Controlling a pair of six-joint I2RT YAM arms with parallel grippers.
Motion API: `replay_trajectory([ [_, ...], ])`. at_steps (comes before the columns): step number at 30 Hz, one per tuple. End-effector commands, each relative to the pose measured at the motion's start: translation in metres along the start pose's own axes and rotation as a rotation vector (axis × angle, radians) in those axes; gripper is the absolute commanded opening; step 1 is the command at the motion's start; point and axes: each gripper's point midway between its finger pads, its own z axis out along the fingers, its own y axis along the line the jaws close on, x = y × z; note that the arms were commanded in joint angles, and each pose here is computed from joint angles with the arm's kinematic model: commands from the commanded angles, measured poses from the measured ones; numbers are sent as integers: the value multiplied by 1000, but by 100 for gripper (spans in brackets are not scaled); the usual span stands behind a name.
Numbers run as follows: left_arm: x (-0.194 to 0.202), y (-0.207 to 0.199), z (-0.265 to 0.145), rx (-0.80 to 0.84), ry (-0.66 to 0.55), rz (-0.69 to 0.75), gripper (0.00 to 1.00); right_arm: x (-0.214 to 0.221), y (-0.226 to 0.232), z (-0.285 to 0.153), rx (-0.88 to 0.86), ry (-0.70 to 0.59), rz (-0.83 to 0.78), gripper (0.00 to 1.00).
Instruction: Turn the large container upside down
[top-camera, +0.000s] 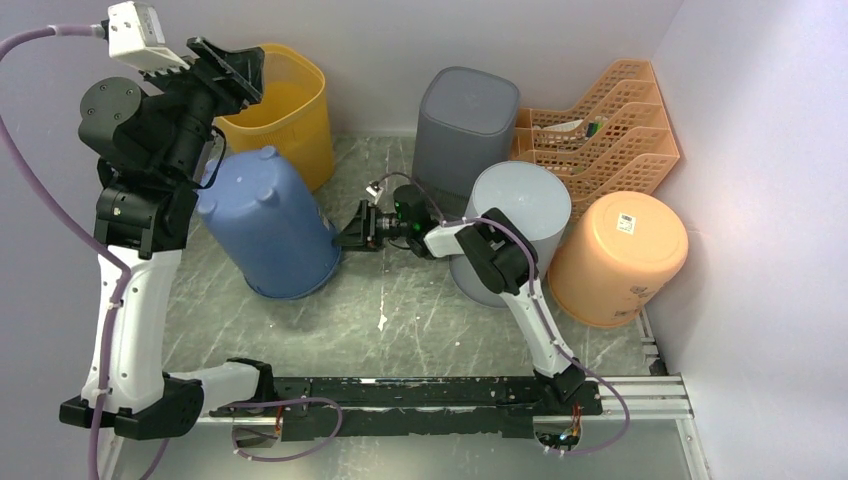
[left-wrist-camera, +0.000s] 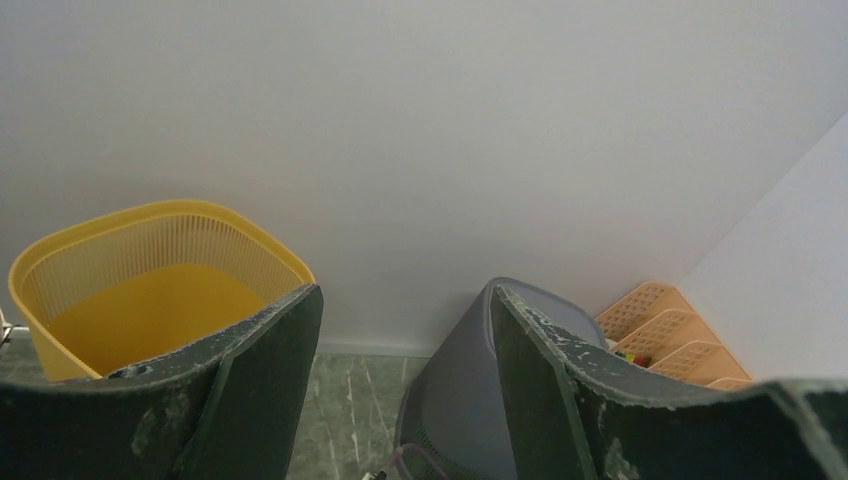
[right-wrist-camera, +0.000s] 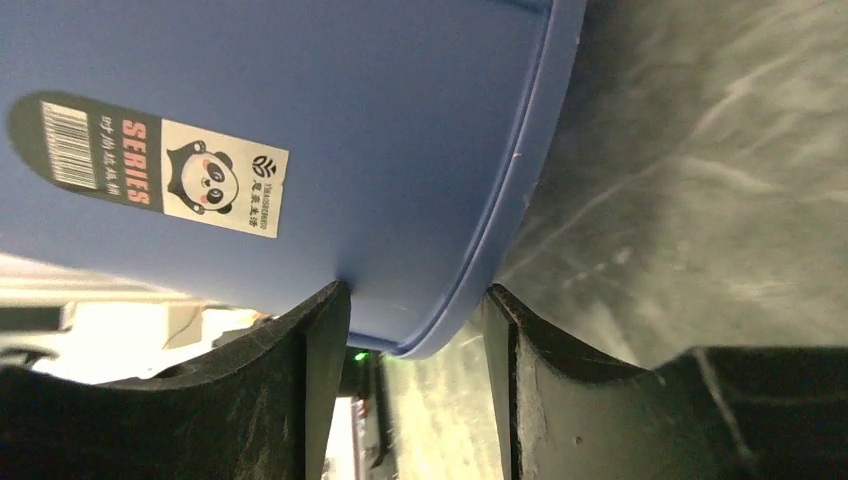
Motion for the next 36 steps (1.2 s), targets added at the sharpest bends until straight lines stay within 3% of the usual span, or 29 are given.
replay_trajectory([
  [1, -2, -4, 4, 34, -17, 13, 74, -25, -3, -5, 209, -22, -143, 52],
  [11, 22, 8, 6, -14, 46, 4, 74, -54, 18, -30, 514, -76, -329, 52],
  [17, 41, 26, -1, -87, 98, 20, 73, -58, 69, -37, 564, -92, -446, 52],
  [23, 86, 76, -18, -333, 219, 21, 52, -64, 144, -66, 593, -131, -571, 52],
  [29, 137, 128, -35, -589, 332, 46, 65, -64, 203, -111, 662, -158, -667, 53],
  [36, 157, 190, -60, -777, 349, 33, 73, -56, 248, -157, 719, -187, -743, 58],
])
